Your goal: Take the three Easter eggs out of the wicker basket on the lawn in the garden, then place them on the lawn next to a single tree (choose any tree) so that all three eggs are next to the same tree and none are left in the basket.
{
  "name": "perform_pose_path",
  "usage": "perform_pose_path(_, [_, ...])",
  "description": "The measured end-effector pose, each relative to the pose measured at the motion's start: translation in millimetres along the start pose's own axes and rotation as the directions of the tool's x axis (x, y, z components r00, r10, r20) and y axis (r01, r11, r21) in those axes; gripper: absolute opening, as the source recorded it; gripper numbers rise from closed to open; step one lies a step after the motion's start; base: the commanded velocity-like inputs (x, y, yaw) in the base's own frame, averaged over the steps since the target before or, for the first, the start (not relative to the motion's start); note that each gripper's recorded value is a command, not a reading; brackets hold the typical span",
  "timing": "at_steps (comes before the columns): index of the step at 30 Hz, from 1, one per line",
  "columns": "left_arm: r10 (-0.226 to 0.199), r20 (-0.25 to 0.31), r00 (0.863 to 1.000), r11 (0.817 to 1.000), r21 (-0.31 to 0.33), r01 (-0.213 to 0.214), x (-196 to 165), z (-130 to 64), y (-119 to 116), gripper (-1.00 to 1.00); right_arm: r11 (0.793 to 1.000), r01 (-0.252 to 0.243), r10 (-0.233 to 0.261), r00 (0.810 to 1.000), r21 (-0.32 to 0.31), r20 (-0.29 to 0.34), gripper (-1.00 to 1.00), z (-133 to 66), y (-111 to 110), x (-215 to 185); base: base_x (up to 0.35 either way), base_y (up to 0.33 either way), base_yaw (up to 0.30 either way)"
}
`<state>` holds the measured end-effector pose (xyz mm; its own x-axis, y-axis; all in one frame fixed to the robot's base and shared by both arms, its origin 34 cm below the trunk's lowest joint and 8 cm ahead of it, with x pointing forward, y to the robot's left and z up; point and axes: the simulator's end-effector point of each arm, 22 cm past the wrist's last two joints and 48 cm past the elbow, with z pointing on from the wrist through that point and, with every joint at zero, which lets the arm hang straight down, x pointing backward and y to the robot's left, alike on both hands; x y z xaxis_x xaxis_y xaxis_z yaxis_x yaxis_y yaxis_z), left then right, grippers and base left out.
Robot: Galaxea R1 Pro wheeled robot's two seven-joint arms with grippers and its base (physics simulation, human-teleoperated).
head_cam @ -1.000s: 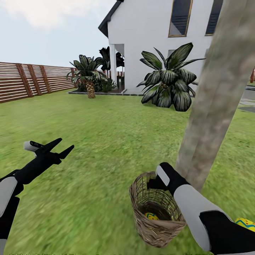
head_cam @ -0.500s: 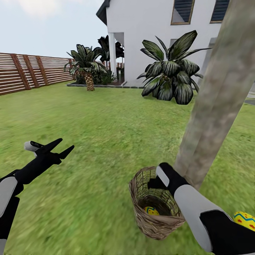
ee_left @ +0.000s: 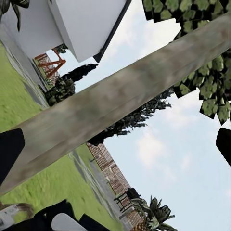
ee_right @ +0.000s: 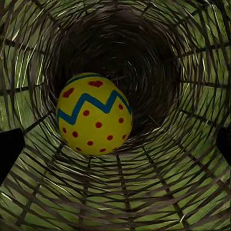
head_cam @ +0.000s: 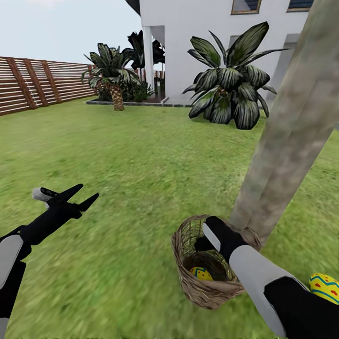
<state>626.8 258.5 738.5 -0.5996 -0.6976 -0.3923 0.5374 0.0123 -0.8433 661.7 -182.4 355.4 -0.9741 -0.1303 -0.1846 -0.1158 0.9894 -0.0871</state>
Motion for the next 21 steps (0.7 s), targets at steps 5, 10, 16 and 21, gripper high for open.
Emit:
perform_pose_path(5, [-0.015, 0.0, 1.0, 1.0, -0.014, 0.015, 2, -1.5, 12, 1.0, 0.998, 0.039, -0.04, 0.999, -0.052, -0.018, 1.0, 12.5, 7, 6, 0.0, 0.0, 0.0])
perform_pose_path(10, [-0.029, 0.0, 1.0, 0.999, -0.028, 0.029, 4, -3.2, 25, 1.0, 0.998, 0.051, -0.052, 0.998, -0.032, -0.035, 1.0, 25.4, -7, 11, 0.0, 0.0, 0.0])
perform_pose_path(16, [-0.047, 0.0, 0.999, 0.998, -0.045, 0.047, 6, -5.4, 39, 1.0, 0.999, 0.043, -0.044, 0.997, -0.021, -0.062, 1.0, 40.6, -20, 19, 0.0, 0.0, 0.0])
perform_pose_path(21, [-0.061, 0.001, 0.998, 0.996, -0.059, 0.061, 8, -7.4, 52, 1.0, 0.999, 0.042, -0.044, 0.996, -0.03, -0.081, 1.0, 51.7, -19, 25, 0.0, 0.0, 0.0])
